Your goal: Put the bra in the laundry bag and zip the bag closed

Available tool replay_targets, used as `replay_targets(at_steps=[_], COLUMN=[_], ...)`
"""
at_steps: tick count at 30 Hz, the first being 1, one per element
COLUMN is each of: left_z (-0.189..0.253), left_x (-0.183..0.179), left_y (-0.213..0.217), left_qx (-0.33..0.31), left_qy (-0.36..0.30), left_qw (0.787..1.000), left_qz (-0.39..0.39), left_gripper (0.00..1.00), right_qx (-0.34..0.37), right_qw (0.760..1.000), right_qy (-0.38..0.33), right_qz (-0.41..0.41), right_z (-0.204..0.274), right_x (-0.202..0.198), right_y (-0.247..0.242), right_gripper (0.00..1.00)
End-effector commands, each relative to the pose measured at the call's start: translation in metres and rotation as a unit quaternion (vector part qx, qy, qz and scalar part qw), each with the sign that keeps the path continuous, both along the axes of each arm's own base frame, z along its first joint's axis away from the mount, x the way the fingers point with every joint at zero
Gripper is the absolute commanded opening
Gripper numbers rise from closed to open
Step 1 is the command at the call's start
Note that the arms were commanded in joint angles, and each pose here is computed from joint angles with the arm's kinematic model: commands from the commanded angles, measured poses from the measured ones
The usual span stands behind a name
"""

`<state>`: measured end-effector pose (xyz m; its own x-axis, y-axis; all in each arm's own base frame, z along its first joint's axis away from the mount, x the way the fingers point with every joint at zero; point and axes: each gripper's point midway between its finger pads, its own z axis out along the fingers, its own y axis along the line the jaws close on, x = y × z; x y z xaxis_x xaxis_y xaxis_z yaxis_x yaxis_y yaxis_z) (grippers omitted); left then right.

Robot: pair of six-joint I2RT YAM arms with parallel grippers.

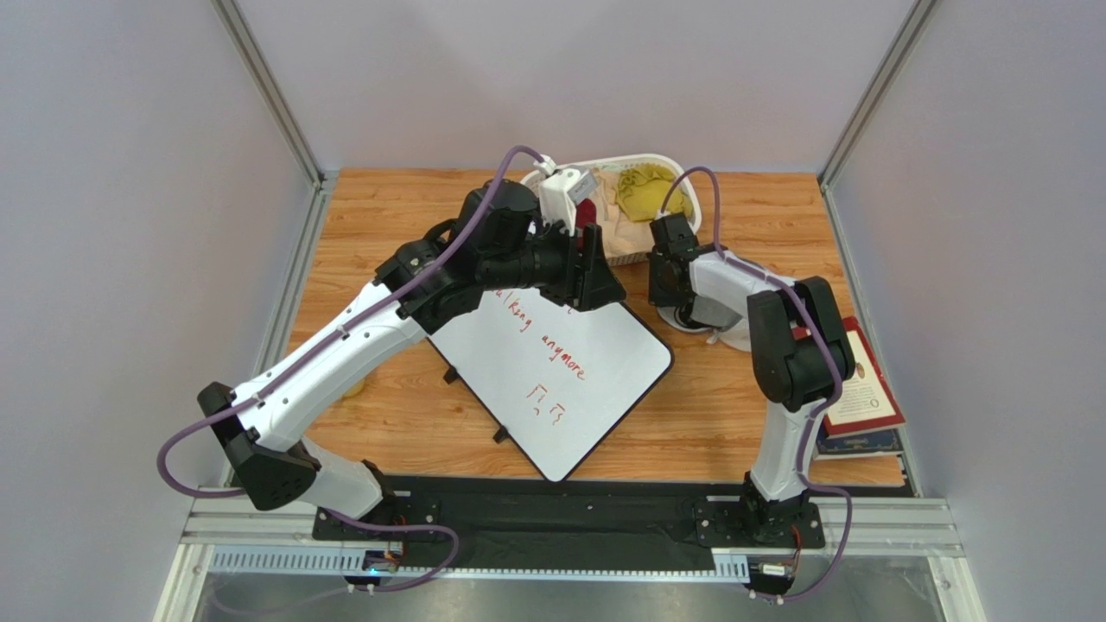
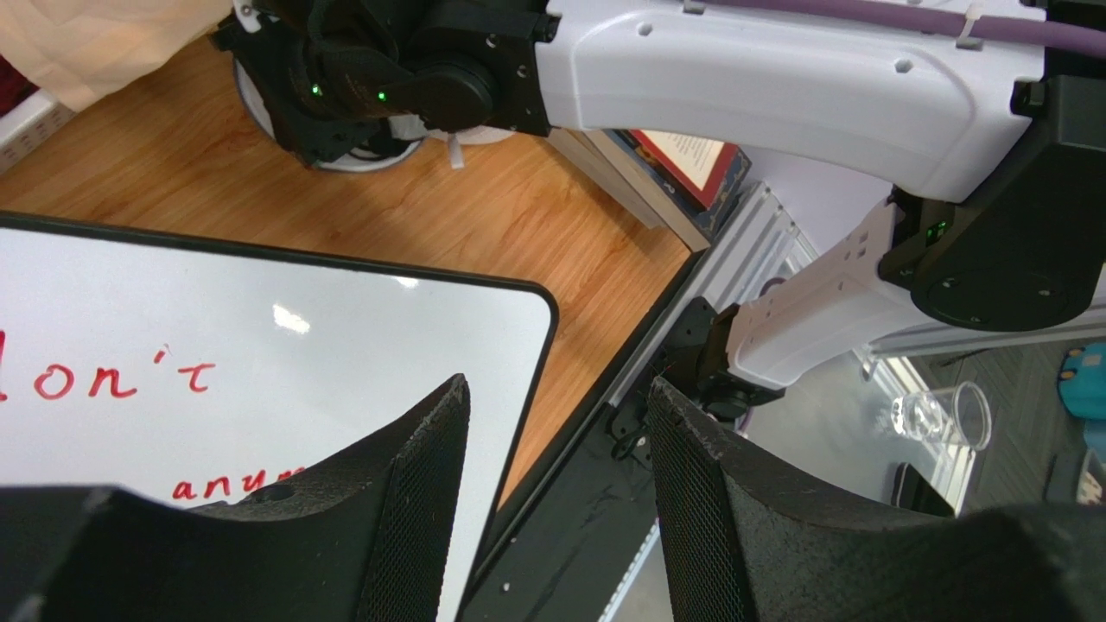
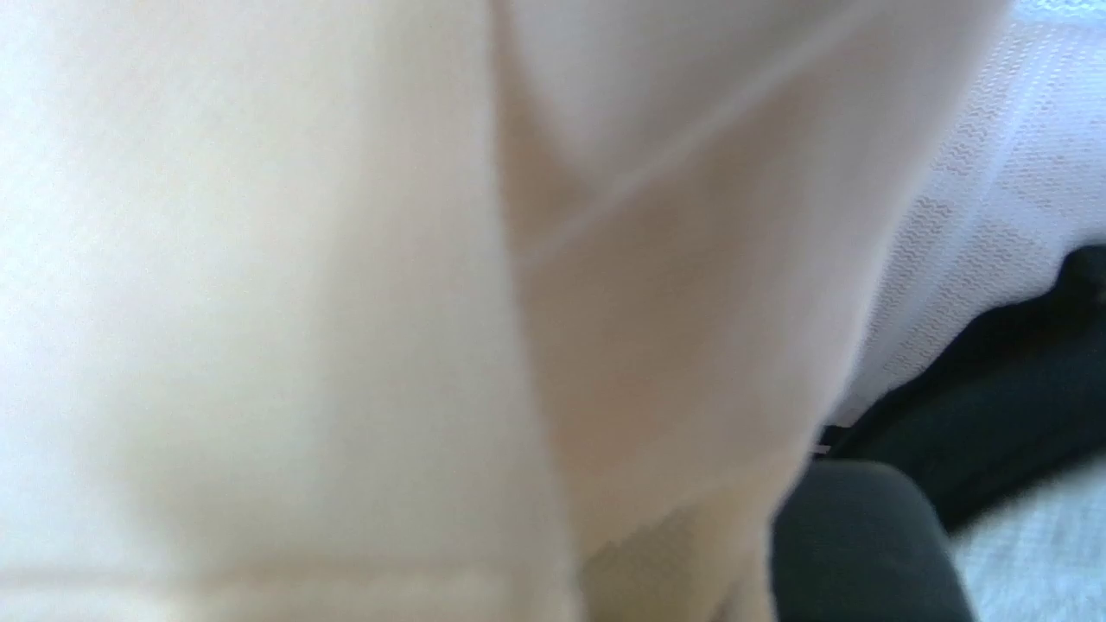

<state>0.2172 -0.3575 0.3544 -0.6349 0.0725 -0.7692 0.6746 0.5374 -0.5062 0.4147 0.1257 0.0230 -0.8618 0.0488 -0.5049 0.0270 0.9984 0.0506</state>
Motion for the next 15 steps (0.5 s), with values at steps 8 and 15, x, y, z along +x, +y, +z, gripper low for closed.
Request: replay_targets(at_steps=[8,15], left_z=[0.006,-0.006], left_x=[0.030,0.068], left_y=[-0.015,-0.036], left_qx=[-0.017,-0.020], left_qy=[0.018,0.036], left_qw=[1.000,0.999], left_qz=[0.000,-0.006], left_gripper=[0.63,0.68], right_qx=[0.057,0.117], right_qw=[0.996,0.987], right_qy=[-0.063,-0.107], right_qz=[0.003,0.006], right_z=[0.057,0.093], right_x=[-0.005,-0.012], right_y=[0.000,-0.002], right_gripper=[0.00,0.00])
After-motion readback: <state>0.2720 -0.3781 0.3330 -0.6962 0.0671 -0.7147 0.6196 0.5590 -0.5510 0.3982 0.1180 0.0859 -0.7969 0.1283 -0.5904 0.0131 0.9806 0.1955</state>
